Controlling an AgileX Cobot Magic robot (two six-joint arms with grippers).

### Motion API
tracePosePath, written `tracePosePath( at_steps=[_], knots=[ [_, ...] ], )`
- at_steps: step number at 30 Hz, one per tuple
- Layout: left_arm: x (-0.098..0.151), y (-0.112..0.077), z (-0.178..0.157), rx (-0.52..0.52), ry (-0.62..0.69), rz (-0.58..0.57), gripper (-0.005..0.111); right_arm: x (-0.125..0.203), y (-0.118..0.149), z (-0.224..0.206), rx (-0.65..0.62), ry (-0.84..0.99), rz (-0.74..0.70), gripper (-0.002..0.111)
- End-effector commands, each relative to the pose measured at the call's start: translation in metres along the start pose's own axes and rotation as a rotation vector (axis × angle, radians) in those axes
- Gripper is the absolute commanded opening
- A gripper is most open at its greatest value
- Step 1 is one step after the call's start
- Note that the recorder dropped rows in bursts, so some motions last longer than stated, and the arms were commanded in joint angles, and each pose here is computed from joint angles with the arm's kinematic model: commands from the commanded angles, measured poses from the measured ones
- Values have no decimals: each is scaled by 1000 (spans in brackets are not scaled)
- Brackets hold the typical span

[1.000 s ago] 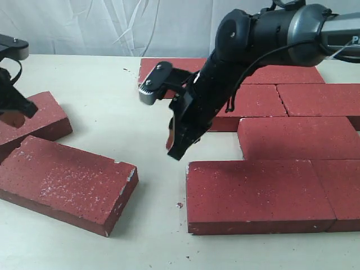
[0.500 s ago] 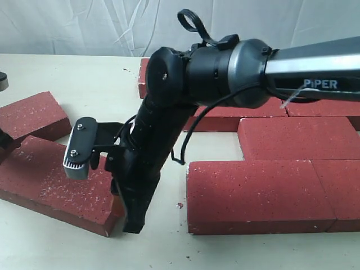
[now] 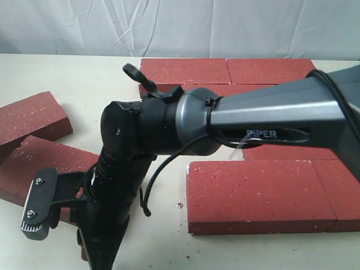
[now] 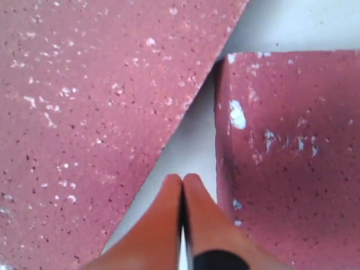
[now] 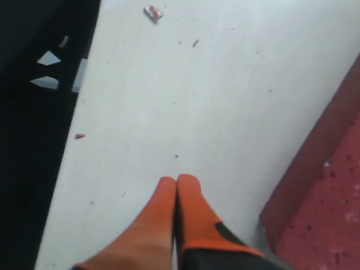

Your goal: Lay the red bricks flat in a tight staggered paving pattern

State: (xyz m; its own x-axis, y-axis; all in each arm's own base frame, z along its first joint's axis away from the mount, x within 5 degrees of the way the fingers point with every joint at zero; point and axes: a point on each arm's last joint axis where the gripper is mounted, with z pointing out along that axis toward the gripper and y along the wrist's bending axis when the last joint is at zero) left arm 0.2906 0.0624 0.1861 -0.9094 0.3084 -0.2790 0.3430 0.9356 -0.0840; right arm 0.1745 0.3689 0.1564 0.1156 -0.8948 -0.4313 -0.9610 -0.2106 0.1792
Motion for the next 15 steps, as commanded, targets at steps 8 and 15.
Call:
tracePosePath(
  at_steps=[8,15],
  knots=[
    [7,-1,23,21,-37,-94,0,1,-18,16,128,-17,-18,-1],
    [9,2,52,94,5,-144,0,3,-21,16,155,-5,-30,-1]
  ],
)
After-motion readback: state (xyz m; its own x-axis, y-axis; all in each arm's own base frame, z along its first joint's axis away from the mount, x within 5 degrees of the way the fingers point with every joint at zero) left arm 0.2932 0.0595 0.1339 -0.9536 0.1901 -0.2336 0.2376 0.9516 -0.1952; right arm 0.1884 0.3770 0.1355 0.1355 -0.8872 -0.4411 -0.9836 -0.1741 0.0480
